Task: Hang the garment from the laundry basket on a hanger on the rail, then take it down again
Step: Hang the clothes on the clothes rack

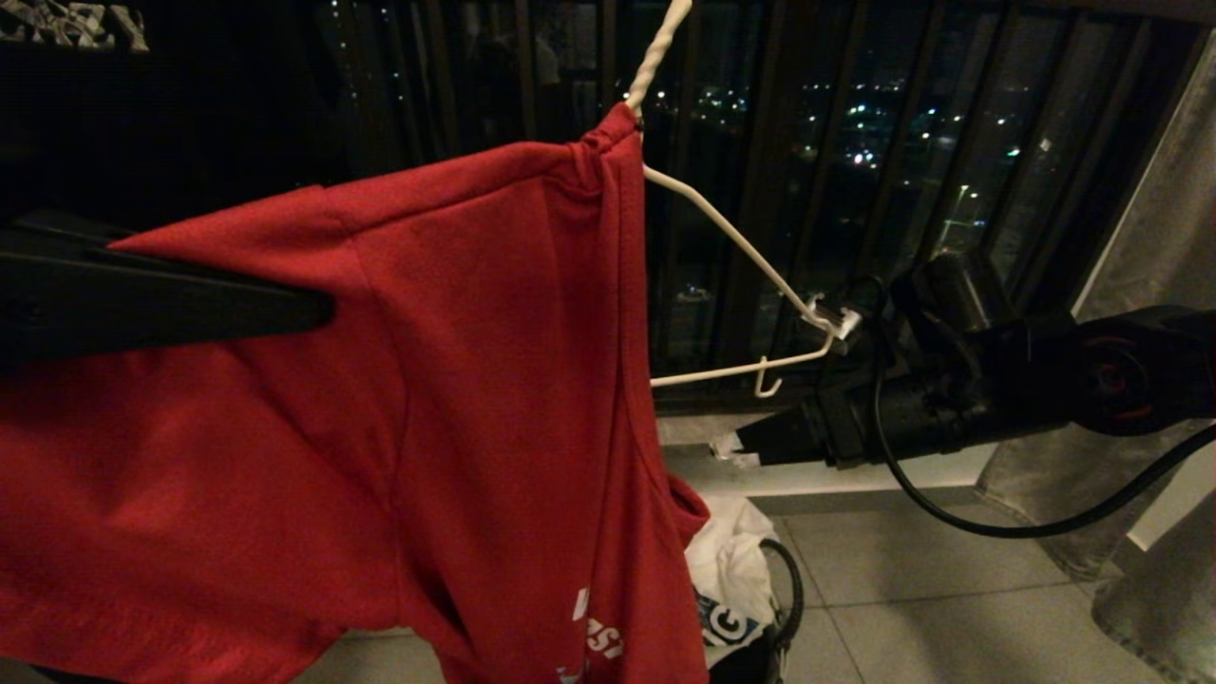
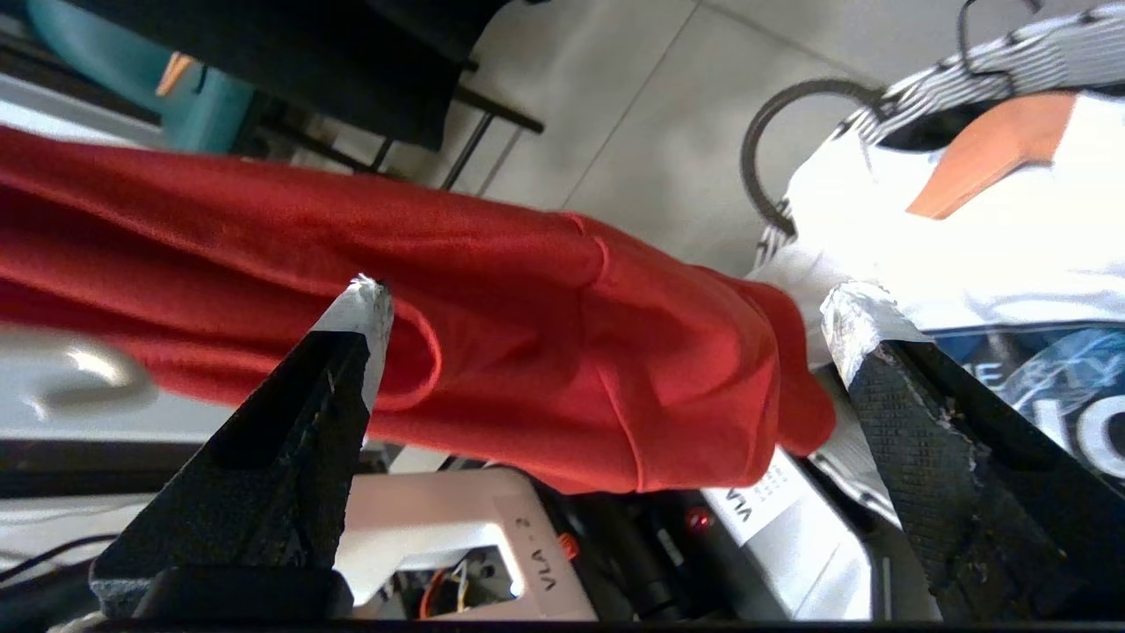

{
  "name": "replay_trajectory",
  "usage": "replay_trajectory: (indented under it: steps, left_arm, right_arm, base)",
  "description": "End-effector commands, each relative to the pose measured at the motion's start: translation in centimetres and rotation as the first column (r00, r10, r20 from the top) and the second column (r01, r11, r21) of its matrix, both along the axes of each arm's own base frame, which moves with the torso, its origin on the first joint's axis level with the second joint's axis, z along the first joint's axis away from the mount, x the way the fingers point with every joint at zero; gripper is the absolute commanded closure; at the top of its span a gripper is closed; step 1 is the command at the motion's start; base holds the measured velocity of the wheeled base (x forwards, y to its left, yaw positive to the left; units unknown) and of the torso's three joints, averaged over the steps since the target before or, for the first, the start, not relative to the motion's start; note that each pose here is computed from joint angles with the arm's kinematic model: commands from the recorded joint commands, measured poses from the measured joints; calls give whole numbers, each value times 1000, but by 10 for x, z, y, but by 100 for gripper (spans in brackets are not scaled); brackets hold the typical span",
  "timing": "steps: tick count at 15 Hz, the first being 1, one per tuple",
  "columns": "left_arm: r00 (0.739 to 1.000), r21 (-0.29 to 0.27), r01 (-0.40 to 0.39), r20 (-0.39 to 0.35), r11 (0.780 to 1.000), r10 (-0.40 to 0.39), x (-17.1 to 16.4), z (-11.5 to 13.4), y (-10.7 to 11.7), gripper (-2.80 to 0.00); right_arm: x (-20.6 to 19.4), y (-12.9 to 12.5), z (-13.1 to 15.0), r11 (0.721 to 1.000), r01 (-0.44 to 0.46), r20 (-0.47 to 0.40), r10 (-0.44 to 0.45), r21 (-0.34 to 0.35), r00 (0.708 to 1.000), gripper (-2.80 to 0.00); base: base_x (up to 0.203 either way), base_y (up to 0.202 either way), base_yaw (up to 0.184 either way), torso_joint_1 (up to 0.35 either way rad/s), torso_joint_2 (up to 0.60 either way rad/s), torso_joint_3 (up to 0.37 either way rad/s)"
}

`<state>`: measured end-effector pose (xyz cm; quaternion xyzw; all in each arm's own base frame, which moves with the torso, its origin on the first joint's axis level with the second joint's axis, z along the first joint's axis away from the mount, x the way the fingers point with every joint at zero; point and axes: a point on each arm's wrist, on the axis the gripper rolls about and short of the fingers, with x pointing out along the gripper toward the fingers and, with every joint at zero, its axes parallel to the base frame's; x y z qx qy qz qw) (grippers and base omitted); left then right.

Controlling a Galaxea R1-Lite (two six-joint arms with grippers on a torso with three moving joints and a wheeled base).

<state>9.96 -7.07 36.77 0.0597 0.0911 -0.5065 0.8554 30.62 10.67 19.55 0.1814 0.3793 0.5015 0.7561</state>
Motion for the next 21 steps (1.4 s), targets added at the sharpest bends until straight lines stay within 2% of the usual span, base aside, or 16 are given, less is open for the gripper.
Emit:
replay_trajectory:
  steps: [1, 6, 13, 21]
  left_arm:
    - [1000, -3, 2, 6, 1000, -2, -2, 1, 1, 0]
    - [1000, -4, -5, 12, 1000, 6, -1, 2, 1, 0]
    - [1000, -11, -10, 24, 1000, 10, -5, 4, 4, 0]
    - [999, -28, -18, 45, 999, 19, -8, 10, 7, 0]
  right_arm:
    - [-1, 2, -1, 1000, -14, -9, 14, 5, 1000, -280]
    - [-5, 5, -1, 998, -52, -39, 53, 23, 998, -280]
    - [0, -6, 4, 999, -30, -23, 31, 42, 999, -280]
    - [-1, 2, -3, 998, -54, -50, 56, 38, 997, -280]
  base:
    - [0, 0, 0, 0, 0, 0]
    - [0, 0, 0, 0, 0, 0]
    - [0, 0, 0, 0, 0, 0]
    - [0, 0, 0, 0, 0, 0]
